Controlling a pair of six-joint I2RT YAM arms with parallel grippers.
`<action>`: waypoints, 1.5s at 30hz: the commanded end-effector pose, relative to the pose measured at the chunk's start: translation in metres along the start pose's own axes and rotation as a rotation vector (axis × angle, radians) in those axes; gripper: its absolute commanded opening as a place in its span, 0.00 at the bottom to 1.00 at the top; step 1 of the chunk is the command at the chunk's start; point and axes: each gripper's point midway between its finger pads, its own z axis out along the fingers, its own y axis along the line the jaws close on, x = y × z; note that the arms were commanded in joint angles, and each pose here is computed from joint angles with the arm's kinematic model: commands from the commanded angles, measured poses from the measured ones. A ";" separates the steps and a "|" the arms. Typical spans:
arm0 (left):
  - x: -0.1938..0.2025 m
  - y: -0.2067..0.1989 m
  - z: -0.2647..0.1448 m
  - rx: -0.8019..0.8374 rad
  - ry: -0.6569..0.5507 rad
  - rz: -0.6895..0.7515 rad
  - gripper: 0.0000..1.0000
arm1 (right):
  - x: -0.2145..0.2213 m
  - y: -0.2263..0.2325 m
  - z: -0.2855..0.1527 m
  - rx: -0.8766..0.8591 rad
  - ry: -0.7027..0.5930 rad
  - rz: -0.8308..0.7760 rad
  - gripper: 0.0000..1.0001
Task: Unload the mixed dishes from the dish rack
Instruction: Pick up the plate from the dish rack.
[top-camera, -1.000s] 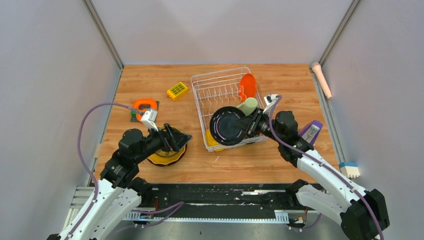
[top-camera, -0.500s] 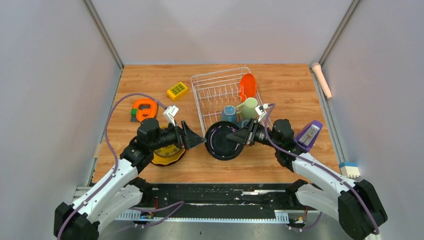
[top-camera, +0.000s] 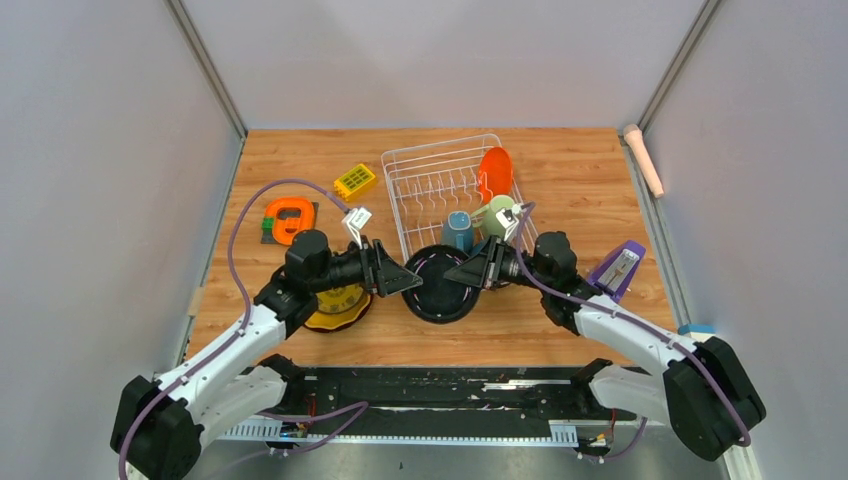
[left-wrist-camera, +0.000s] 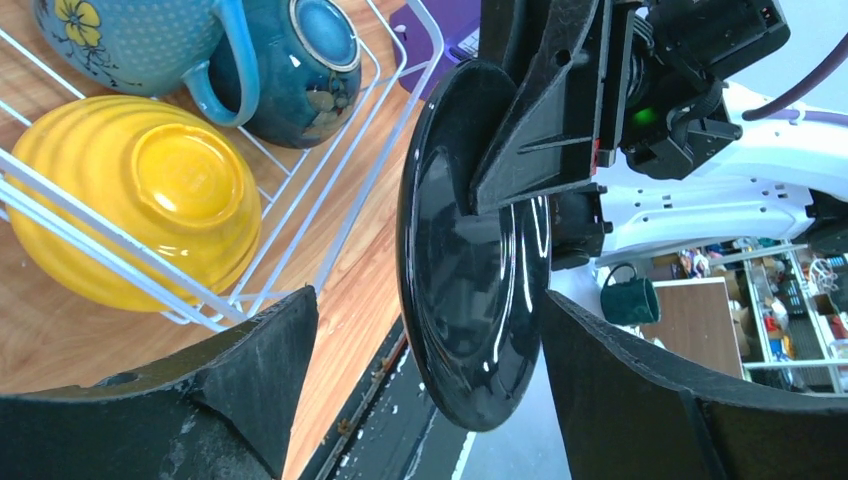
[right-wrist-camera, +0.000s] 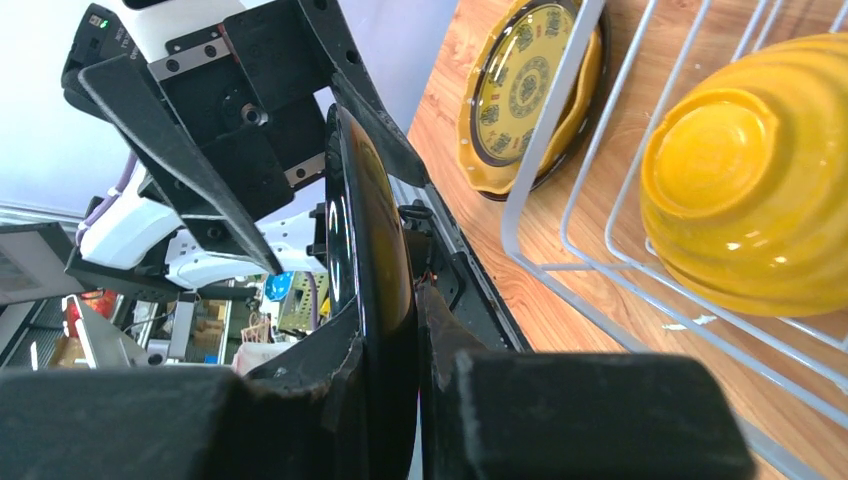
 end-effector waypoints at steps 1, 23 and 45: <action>-0.003 -0.012 0.005 0.065 -0.003 0.034 0.85 | -0.015 0.041 0.007 -0.130 -0.010 -0.085 0.00; 0.004 -0.023 0.014 0.137 0.024 0.023 0.00 | -0.003 0.044 0.023 -0.137 0.034 -0.115 0.13; -0.010 0.005 -0.007 -0.121 -0.098 0.005 0.00 | -0.037 0.004 -0.015 0.172 -0.292 -0.080 1.00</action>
